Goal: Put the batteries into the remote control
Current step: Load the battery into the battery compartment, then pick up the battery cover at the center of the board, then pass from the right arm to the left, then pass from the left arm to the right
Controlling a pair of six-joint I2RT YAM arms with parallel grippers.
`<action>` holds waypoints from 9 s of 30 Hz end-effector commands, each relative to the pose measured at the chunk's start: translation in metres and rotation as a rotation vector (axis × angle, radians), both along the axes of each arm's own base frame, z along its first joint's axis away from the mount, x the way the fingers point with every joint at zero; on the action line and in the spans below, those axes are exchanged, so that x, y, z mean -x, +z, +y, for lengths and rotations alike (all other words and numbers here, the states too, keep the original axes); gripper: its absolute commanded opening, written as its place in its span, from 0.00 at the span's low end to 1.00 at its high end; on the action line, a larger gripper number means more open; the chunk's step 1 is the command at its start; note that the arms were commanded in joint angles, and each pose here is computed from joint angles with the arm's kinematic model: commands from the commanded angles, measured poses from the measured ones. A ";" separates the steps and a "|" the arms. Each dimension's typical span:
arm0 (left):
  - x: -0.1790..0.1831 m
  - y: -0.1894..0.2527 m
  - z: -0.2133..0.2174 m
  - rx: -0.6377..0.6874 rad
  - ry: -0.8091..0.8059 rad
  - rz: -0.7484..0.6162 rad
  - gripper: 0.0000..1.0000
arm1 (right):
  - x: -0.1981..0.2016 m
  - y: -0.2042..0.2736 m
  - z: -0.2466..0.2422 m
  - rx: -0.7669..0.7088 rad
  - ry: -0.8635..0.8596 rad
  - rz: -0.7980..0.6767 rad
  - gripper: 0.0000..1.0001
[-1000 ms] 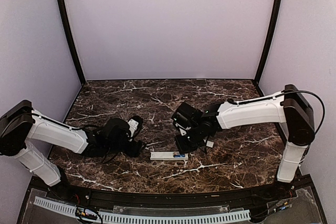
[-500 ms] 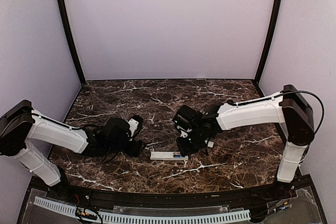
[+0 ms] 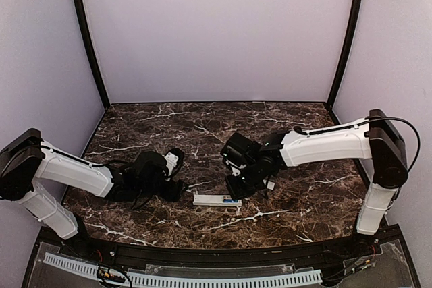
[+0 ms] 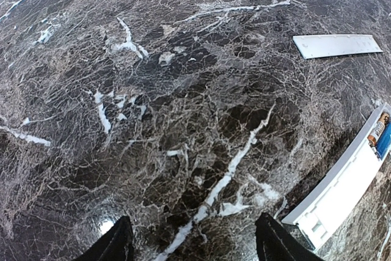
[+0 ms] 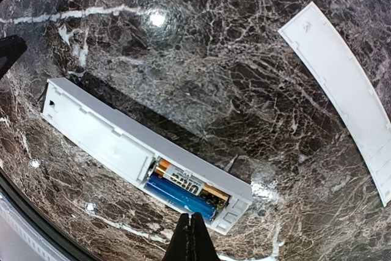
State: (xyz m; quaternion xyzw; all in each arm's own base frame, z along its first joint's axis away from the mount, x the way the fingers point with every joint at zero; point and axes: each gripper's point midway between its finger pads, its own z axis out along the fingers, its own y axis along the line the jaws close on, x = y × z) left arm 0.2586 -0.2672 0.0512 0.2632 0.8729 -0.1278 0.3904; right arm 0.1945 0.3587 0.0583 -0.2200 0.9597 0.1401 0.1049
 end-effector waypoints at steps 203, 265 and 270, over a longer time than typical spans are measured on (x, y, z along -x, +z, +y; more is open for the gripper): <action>-0.040 0.165 -0.166 0.612 -0.257 -0.212 0.48 | -0.096 0.248 0.027 -0.271 0.077 -0.706 0.00; 0.067 0.242 -0.154 0.649 -0.738 -0.433 0.69 | 0.023 0.282 0.037 -0.839 0.656 -0.585 0.00; 0.027 0.226 -0.142 0.517 -0.516 -0.444 0.81 | -0.032 0.283 0.014 -0.697 0.238 -0.672 0.00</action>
